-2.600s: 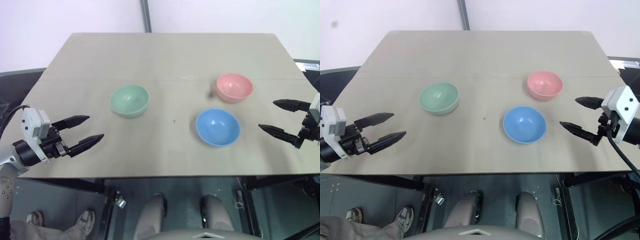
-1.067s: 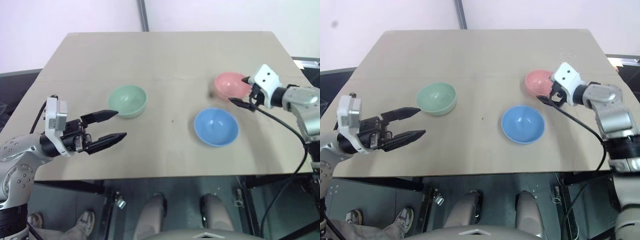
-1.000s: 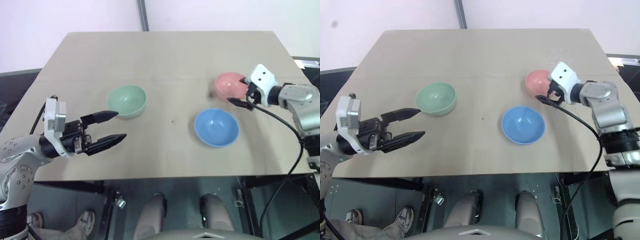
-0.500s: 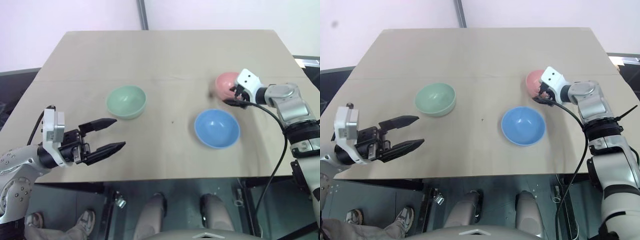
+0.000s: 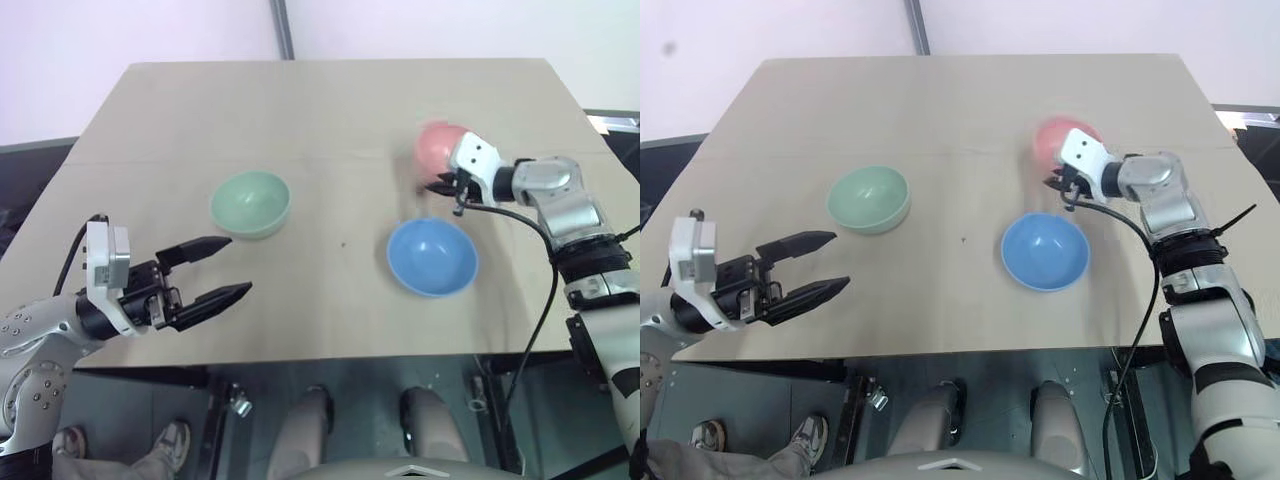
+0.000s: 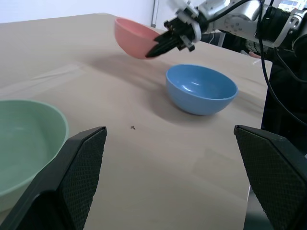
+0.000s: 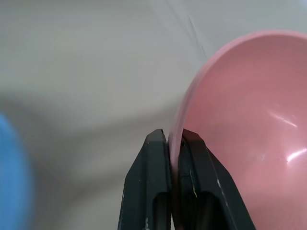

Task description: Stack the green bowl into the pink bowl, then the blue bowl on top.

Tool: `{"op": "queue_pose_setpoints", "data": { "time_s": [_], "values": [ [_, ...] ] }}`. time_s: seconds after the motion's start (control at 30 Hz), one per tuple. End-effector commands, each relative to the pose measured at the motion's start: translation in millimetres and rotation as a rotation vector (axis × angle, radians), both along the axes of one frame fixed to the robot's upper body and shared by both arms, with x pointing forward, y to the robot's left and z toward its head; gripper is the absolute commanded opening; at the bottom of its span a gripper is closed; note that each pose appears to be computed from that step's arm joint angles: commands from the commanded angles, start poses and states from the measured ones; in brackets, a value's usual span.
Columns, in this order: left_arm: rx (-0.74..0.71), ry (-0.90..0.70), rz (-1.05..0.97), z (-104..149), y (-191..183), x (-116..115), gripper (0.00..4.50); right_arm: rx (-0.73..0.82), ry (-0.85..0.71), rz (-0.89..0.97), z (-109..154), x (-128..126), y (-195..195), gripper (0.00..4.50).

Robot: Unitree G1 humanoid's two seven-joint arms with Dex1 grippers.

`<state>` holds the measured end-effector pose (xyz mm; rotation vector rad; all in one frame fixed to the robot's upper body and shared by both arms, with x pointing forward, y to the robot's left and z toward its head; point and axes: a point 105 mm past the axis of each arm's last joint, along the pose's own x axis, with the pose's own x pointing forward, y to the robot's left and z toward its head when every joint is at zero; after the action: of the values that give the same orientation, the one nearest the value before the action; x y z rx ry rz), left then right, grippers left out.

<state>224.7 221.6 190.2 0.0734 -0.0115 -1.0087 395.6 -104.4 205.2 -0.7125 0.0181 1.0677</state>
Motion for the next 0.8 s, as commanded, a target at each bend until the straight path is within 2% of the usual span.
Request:
{"op": "queue_pose_setpoints", "data": {
  "time_s": [0.03, 0.17, 0.27, 0.33, 0.47, 0.57, 0.63, 0.67, 0.77, 0.8],
  "values": [
    [0.008, -0.047, 0.008, 8.2, 2.3, -0.5, 4.50, 0.049, -0.029, 0.221, 23.2, -44.6, 51.3, 0.06],
    [0.007, -0.048, 0.011, 8.3, 2.5, 0.3, 4.50, 0.005, -0.002, 0.294, 6.9, -72.1, 72.1, 0.06],
    [0.008, -0.045, 0.014, 7.5, 3.0, 0.5, 4.50, -0.012, 0.034, 0.302, -9.7, -83.7, 79.4, 0.06],
    [0.008, -0.042, 0.016, 6.7, 3.2, 0.7, 4.50, -0.024, 0.038, 0.286, -17.2, -83.1, 81.8, 0.06],
    [0.009, -0.038, 0.018, 5.8, 3.3, 1.3, 4.50, 0.014, 0.040, 0.222, -15.8, -73.0, 86.7, 0.06],
    [0.011, -0.036, 0.021, 5.6, 4.2, 2.5, 4.50, 0.033, 0.042, 0.226, -12.8, -73.2, 89.5, 1.19],
    [0.014, -0.035, 0.023, 5.1, 4.8, 2.9, 4.50, 0.046, 0.032, 0.233, -9.4, -74.9, 92.1, 2.24],
    [0.015, -0.035, 0.024, 5.0, 5.0, 3.2, 4.50, 0.055, 0.026, 0.239, -6.9, -76.3, 93.8, 2.55],
    [0.032, -0.041, 0.040, 4.4, 6.4, 6.0, 4.50, 0.085, -0.007, 0.259, 0.9, -80.5, 98.5, 4.08],
    [0.043, -0.048, 0.058, 4.4, 7.8, 8.7, 4.50, 0.103, -0.020, 0.273, 4.8, -83.1, 100.7, 4.41]
  ]
}}
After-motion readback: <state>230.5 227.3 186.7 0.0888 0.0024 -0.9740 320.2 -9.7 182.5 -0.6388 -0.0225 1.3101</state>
